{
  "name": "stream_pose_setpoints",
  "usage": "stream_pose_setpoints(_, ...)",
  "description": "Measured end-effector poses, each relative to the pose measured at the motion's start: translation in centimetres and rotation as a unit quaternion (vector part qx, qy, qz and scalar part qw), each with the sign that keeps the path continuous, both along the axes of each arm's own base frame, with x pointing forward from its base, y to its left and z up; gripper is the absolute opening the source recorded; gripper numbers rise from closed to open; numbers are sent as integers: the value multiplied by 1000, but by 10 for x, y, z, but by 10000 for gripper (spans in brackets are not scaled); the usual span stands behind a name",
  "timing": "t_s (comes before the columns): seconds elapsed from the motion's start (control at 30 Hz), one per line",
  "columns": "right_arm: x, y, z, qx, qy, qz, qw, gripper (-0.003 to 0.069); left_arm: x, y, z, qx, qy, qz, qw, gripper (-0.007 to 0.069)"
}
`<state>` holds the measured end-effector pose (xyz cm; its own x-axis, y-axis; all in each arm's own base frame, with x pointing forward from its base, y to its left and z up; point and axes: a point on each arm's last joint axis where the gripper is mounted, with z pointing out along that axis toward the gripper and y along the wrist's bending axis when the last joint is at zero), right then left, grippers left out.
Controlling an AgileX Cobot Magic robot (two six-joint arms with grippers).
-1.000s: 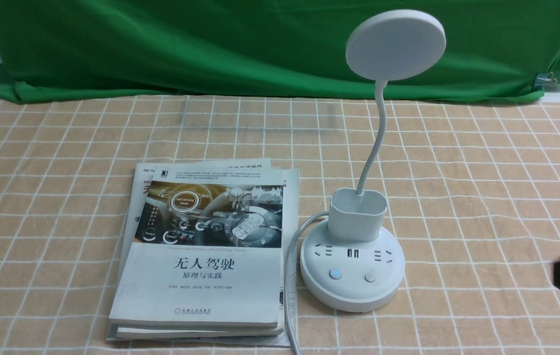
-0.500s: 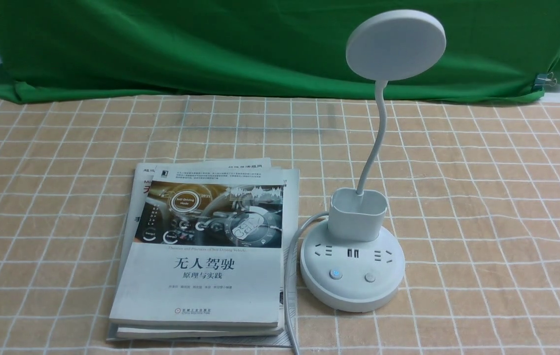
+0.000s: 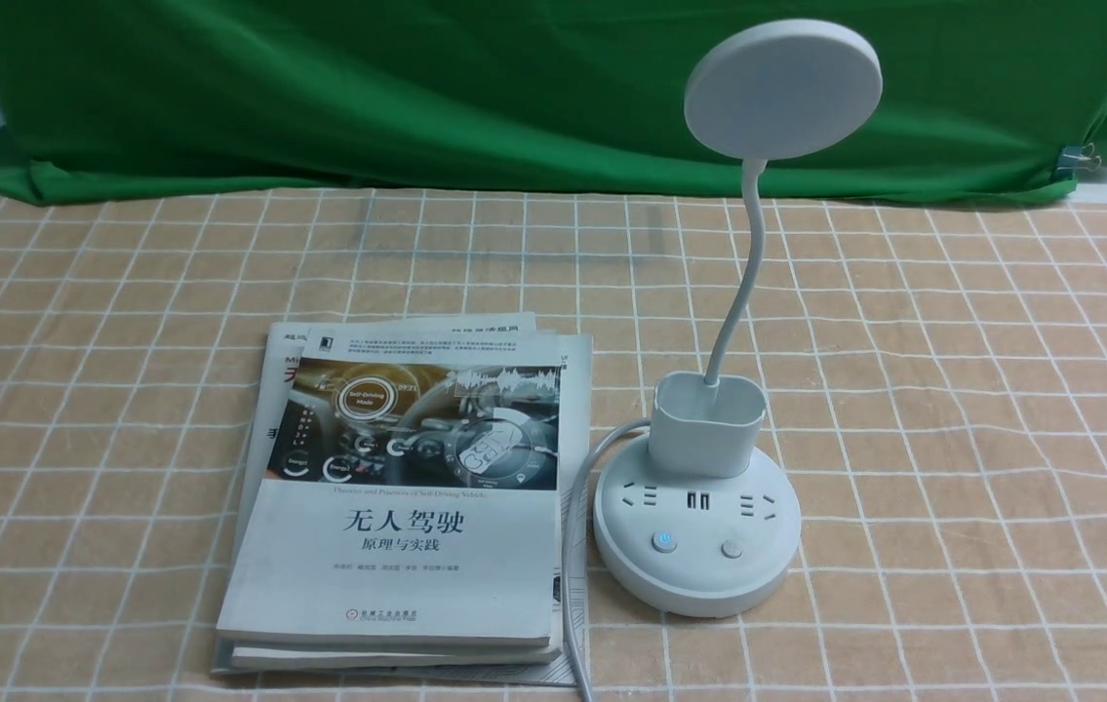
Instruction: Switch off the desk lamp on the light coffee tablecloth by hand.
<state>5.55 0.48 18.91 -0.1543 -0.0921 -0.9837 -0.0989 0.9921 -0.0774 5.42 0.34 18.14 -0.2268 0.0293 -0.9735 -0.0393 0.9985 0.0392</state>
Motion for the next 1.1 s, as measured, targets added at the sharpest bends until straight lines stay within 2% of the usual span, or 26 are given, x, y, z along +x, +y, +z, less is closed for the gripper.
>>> stream_pose_setpoints(1.1, 0, 0, 0, 1, -1, 0, 1000, 79, 0, 0, 0, 0, 0, 0, 1000, 4)
